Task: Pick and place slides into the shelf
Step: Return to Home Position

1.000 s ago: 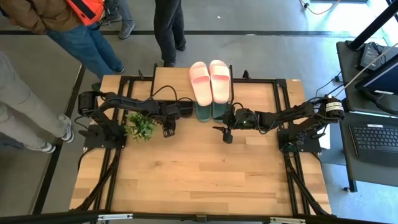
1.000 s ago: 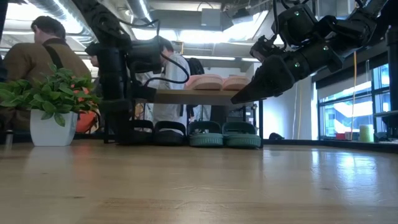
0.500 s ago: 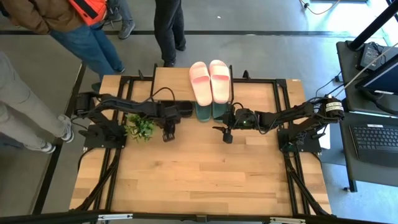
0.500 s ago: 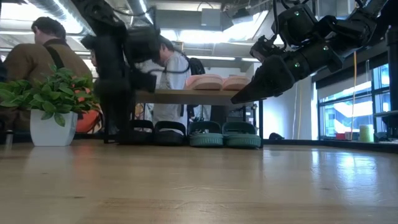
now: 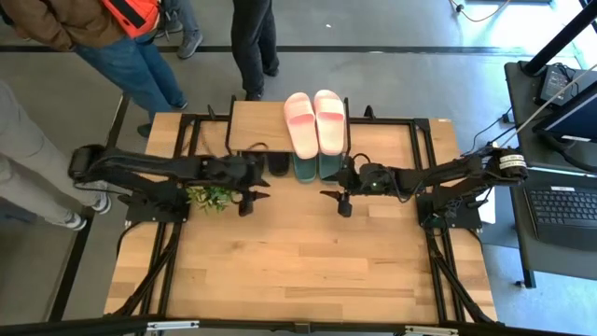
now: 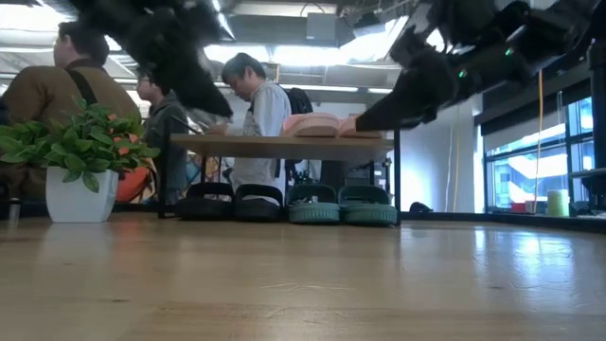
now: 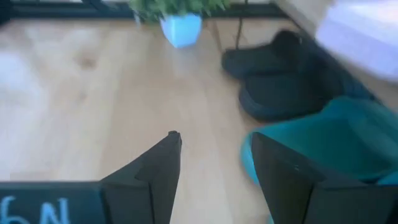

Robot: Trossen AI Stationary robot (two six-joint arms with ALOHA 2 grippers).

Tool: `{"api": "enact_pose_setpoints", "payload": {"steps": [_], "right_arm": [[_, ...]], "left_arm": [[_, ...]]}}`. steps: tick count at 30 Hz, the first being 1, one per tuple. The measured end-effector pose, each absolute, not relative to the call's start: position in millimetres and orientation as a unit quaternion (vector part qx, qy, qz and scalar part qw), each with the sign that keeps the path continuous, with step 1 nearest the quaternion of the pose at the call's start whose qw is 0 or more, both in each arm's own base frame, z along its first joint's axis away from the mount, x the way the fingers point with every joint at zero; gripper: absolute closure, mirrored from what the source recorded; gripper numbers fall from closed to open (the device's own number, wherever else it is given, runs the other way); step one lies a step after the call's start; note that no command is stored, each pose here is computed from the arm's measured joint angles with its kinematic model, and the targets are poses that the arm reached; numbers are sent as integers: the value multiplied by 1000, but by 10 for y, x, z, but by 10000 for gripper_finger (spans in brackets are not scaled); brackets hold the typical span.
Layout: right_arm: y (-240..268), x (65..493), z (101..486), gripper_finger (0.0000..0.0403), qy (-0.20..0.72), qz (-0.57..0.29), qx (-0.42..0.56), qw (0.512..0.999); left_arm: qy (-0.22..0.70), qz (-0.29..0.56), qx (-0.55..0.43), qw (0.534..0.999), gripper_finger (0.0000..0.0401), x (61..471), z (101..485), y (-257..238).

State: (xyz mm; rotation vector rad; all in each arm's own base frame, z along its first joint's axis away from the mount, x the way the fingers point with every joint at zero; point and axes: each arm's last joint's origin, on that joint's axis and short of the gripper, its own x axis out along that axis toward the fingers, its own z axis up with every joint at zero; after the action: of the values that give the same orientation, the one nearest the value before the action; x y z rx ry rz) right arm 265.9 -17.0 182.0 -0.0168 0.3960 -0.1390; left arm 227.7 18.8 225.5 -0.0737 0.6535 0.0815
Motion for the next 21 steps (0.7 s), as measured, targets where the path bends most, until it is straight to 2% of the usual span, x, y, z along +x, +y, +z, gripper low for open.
{"api": "enact_pose_setpoints", "payload": {"steps": [9,21], "right_arm": [[-85,2251,1966,206,141,-95,-13,985],[-76,1656,1985,206,39,-96,8,995]], "left_arm": [[200,73,-24,977,256,1739,2362,163],[108,91,-15,990,256,1315,2278,139]]}}
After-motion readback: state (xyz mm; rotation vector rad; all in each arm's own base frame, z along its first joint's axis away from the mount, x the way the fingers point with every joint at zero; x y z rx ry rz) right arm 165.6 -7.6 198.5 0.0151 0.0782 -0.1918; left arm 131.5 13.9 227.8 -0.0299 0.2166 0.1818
